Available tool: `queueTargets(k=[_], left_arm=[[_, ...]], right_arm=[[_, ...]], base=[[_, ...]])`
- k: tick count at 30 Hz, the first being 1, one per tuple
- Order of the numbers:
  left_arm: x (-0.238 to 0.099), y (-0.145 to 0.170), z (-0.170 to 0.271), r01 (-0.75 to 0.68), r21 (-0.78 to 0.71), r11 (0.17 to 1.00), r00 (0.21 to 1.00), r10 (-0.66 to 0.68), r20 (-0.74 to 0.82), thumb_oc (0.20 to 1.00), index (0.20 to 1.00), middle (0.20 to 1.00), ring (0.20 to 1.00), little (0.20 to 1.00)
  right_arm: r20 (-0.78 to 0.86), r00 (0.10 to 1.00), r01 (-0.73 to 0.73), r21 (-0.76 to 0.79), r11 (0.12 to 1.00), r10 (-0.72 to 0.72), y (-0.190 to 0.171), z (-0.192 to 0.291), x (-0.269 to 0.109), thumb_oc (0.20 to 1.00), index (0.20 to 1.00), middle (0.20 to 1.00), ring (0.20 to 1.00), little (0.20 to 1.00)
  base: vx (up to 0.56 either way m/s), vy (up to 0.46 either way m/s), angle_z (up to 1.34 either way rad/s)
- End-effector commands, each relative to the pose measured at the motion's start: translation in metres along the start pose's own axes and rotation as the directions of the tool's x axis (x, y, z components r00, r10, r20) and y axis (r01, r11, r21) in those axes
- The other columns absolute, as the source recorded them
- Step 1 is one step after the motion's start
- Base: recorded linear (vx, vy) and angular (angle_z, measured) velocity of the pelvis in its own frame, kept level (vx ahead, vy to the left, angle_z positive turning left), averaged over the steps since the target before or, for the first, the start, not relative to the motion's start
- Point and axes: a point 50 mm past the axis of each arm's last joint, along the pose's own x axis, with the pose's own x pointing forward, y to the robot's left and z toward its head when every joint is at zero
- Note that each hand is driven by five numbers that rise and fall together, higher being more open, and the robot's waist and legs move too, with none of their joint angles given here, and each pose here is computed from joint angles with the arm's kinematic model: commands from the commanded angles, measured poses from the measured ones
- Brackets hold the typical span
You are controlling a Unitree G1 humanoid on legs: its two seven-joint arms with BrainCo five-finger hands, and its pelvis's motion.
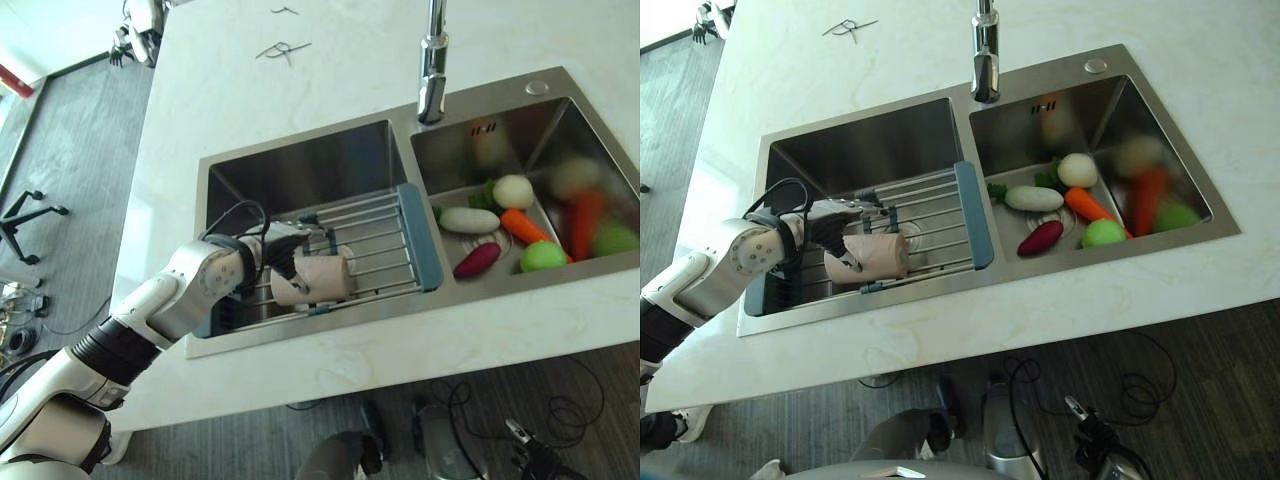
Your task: Place the dishes in the dishwasher.
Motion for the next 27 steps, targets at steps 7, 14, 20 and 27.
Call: queueTargets(k=[7, 14, 20, 27], left_arm=[[-0.0034, 0.0143, -0.0015, 0.043, 0.037, 0.998, 0.999, -0.042, -0.035, 1.000, 1.000, 1.000, 1.000, 1.000], [-0.0051, 0.0125, -0.0032, 0.103, 0.056, 0.993, 0.993, -0.099, -0.063, 1.000, 1.000, 1.000, 1.000, 1.000], [-0.0055, 0.0109, -0.0053, 0.103, 0.094, 0.990, 0.992, -0.096, -0.078, 1.000, 1.000, 1.000, 1.000, 1.000], [-0.0047, 0.0099, -0.0031, 0.101, 0.139, 0.985, 0.993, -0.092, -0.072, 1.000, 1.000, 1.000, 1.000, 1.000]], right_arm=[[0.024, 1.000, 0.019, 0.044, 0.999, -0.020, -0.0077, 0.0018, -0.0021, 1.000, 1.000, 1.000, 1.000, 1.000], [0.027, 0.999, 0.018, 0.046, 0.999, -0.019, -0.0077, 0.0028, -0.0018, 1.000, 1.000, 1.000, 1.000, 1.000], [0.032, 0.999, 0.016, 0.048, 0.999, -0.017, -0.0059, 0.0050, -0.0009, 1.000, 1.000, 1.000, 1.000, 1.000], [0.028, 0.999, 0.016, 0.053, 0.998, -0.017, -0.0041, 0.0058, 0.0001, 1.000, 1.000, 1.000, 1.000, 1.000]], base=[[-0.01, 0.000, 0.00], [0.00, -0.001, 0.00], [0.00, 0.000, 0.00], [-0.01, -0.003, 0.00]])
